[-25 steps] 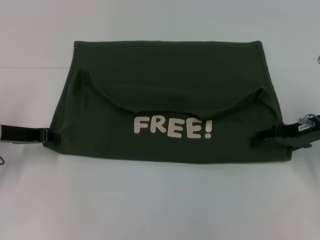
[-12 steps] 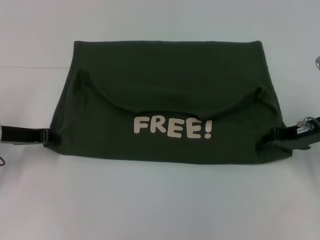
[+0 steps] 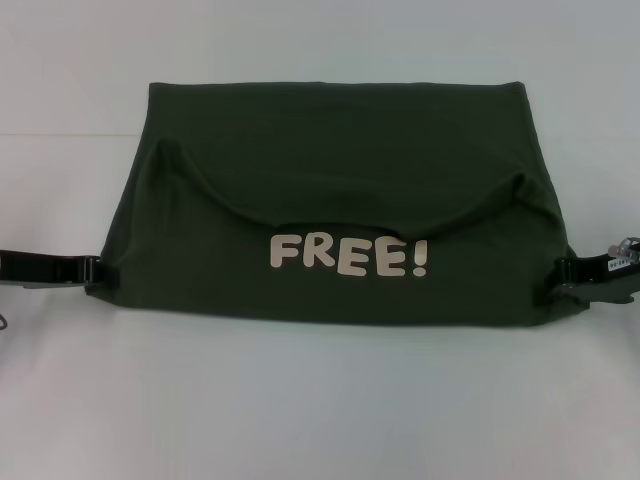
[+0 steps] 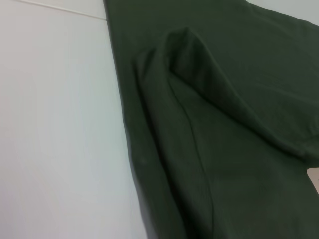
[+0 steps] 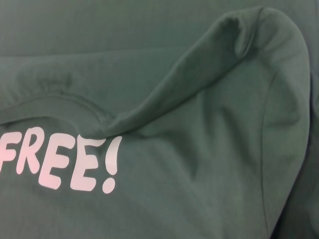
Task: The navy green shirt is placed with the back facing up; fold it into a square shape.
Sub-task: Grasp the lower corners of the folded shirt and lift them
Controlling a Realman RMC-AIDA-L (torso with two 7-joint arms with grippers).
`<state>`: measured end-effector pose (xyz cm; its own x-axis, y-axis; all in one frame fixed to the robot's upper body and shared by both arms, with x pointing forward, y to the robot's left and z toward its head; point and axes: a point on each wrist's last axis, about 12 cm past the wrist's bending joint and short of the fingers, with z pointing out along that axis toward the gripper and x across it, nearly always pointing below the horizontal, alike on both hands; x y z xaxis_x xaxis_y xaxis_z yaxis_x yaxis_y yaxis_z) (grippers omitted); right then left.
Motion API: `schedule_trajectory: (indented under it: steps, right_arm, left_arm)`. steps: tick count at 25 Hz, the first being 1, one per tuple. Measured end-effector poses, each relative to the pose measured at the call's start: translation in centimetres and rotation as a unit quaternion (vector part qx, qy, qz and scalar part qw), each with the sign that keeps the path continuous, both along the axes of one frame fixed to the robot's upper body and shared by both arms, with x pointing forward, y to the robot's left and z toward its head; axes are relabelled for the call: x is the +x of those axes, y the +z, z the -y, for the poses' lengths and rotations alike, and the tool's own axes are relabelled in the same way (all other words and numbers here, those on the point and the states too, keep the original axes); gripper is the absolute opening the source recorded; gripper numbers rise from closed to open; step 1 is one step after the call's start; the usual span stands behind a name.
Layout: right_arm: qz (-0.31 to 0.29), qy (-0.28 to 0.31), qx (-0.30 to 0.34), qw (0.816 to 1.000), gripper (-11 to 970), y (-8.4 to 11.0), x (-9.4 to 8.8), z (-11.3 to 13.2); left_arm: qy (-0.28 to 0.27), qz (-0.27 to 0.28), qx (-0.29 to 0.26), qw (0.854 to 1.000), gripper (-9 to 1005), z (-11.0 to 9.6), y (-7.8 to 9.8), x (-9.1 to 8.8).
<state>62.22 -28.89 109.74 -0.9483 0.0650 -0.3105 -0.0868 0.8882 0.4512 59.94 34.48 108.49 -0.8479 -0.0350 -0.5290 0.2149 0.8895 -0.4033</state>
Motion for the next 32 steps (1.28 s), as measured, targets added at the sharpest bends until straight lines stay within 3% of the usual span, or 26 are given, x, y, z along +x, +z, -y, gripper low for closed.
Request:
schedule_trajectory:
  steps: [4, 7, 14, 20, 24, 32]
  right_arm:
    - [0.001, -0.002, -0.002, 1.000, 41, 0.2, 0.0, 0.5]
    - [-0.004, 0.013, 0.000, 1.000, 41, 0.5, -0.2, 0.8]
    - [-0.046, 0.094, 0.019, 0.994, 41, 1.5, -2.5, 1.7]
    - [-0.089, 0.167, 0.047, 0.981, 41, 1.3, -5.6, 2.7]
    - [-0.110, 0.206, 0.067, 0.970, 41, 0.6, -7.6, 3.3]
    - [-0.141, 0.259, 0.094, 0.951, 41, -0.7, -10.6, 3.4]
  left_arm:
    - [-0.007, 0.000, -0.002, 1.000, 14, 0.0, 0.4, -0.1]
    - [-0.025, -0.011, -0.004, 1.000, 14, 0.0, 0.7, -0.4]
    - [-0.083, -0.090, -0.002, 0.992, 14, -0.1, 1.0, -2.4]
    - [-0.144, -0.154, -0.059, 0.976, 15, -0.2, 1.8, -5.0]
    - [-0.203, -0.179, -0.113, 0.956, 16, -0.4, 2.7, -7.1]
    - [-0.244, -0.214, -0.148, 0.934, 15, -0.7, 3.1, -9.0]
